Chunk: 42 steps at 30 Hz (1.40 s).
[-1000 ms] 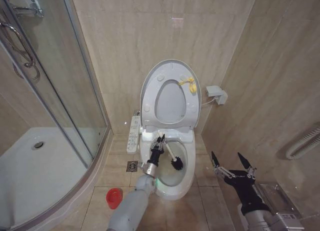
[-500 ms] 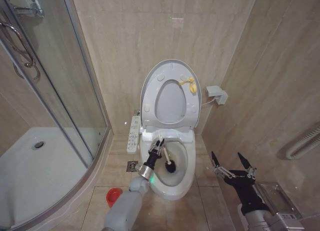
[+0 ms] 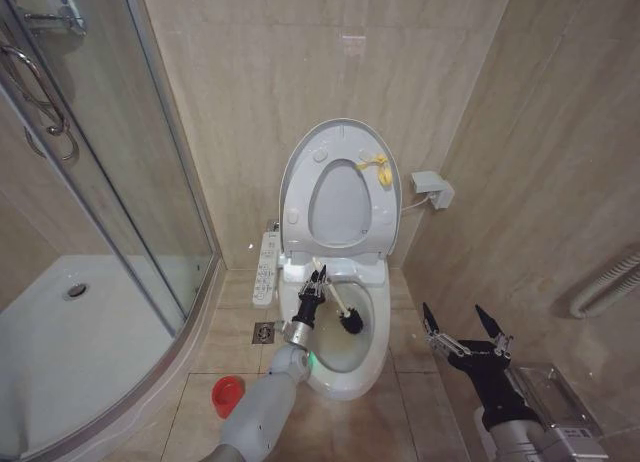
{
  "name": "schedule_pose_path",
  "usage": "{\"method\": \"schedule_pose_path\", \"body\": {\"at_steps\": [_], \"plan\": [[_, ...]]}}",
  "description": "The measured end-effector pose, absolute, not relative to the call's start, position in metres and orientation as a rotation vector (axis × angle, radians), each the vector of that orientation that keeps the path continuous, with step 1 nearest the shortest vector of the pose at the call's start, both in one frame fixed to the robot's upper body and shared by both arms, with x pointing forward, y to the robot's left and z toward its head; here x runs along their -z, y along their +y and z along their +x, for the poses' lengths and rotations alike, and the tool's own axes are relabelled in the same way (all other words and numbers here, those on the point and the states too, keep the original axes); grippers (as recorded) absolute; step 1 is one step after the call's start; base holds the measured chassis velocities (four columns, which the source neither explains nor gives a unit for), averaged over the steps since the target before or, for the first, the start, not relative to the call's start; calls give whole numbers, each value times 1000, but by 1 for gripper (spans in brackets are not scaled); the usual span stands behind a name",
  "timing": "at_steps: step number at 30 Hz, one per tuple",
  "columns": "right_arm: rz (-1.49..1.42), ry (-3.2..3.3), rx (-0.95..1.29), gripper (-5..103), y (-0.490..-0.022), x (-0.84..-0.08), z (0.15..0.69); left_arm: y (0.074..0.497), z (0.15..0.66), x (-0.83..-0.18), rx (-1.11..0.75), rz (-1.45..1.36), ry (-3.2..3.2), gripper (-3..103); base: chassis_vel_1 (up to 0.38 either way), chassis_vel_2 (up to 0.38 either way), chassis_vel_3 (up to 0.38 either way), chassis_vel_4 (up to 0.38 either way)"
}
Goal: Open the toilet lid, clean the toilet bowl with a toilet brush, close the toilet lid, and flush.
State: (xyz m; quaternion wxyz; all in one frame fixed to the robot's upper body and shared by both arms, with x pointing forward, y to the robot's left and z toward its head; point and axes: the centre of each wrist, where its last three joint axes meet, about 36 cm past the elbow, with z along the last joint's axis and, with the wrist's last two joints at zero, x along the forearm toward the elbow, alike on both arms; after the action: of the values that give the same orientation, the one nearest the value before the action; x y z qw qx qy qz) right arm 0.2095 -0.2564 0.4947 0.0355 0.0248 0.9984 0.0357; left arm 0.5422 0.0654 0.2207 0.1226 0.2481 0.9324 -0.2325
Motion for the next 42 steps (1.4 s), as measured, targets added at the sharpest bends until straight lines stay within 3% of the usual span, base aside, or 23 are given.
{"method": "schedule_pose_path", "body": {"at_steps": [7,9,15,18,24,27,30,34,36,39,42], "plan": [[76,3068,-110,100,-256,-495,209,76,540,-209,473,812,2735,19,0,0,0,0],[76,3068,-110,100,-256,-495,209,75,539,-209,475,817,2732,19,0,0,0,0],[76,3068,-110,100,-256,-495,209,58,538,-227,711,760,2690,19,0,0,0,0],[76,3068,-110,100,-256,-495,209,59,539,-226,684,783,2688,19,0,0,0,0],[76,3068,-110,100,-256,-495,209,76,536,-206,464,839,2726,19,0,0,0,0],[76,3068,-110,100,-256,-495,209,76,536,-206,467,831,2725,19,0,0,0,0],[76,3068,-110,100,-256,-495,209,70,537,-212,532,813,2715,19,0,0,0,0],[76,3068,-110,100,-256,-495,209,52,535,-230,779,766,2688,19,0,0,0,0],[76,3068,-110,100,-256,-495,209,50,533,-230,795,770,2689,19,0,0,0,0],[76,3068,-110,100,-256,-495,209,51,529,-226,760,797,2700,19,0,0,0,0],[76,3068,-110,100,-256,-495,209,65,525,-214,604,836,2731,19,0,0,0,0]]}}
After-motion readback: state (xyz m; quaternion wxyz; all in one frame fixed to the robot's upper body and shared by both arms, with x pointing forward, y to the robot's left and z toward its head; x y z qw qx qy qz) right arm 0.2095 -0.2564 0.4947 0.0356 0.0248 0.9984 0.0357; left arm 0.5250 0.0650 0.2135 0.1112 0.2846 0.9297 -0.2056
